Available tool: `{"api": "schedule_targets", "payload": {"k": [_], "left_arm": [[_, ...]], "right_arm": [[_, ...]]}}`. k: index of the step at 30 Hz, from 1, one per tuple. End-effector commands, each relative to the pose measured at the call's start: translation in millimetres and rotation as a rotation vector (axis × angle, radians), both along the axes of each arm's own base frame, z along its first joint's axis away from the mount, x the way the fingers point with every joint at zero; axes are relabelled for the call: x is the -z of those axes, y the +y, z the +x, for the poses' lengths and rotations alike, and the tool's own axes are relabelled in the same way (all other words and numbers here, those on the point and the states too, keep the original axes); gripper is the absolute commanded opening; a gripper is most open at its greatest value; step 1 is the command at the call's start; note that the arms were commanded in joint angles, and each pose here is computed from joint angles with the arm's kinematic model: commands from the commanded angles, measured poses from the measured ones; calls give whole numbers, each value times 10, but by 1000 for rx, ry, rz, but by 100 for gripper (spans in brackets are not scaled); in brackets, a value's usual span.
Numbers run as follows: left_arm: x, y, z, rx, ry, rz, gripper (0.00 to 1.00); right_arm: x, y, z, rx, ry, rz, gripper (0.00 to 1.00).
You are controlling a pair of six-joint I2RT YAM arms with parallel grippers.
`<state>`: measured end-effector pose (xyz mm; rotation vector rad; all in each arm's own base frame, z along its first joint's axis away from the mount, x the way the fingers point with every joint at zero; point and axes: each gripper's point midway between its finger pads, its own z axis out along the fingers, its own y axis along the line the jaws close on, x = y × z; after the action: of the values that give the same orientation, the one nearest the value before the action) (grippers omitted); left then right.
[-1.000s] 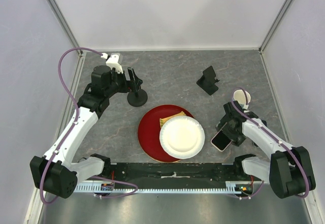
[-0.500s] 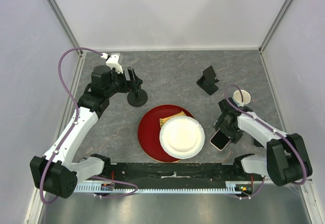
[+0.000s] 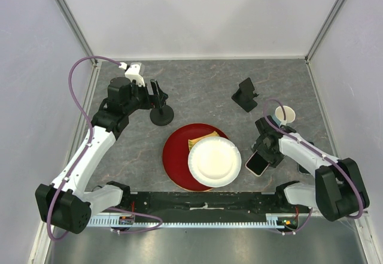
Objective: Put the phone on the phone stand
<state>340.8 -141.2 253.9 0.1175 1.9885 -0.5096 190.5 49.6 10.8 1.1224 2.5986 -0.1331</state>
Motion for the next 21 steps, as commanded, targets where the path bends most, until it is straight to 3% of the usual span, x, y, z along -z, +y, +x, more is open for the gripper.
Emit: {"api": "schedule_targets", "payload": {"k": [1,2,4,13,21], "left_arm": [[-116,-72,-17,19,-17,-44,90],[-107,-70,-15,18,-15,-43,90],[-108,-65,-14,15,-16,-42,90],[-171,-121,-48,47,-46,-63,90],[-395,-504,-304,259,-140,-122,90]], "right_arm": [[181,-17,-166,40,23,15,16],[172,16,-139,29,6,32,6],[121,42,-104,15,-26,50,0],[-444,85,181,-119,-299,81,0],[-1178,187,432,-234,-607,123,0]]}}
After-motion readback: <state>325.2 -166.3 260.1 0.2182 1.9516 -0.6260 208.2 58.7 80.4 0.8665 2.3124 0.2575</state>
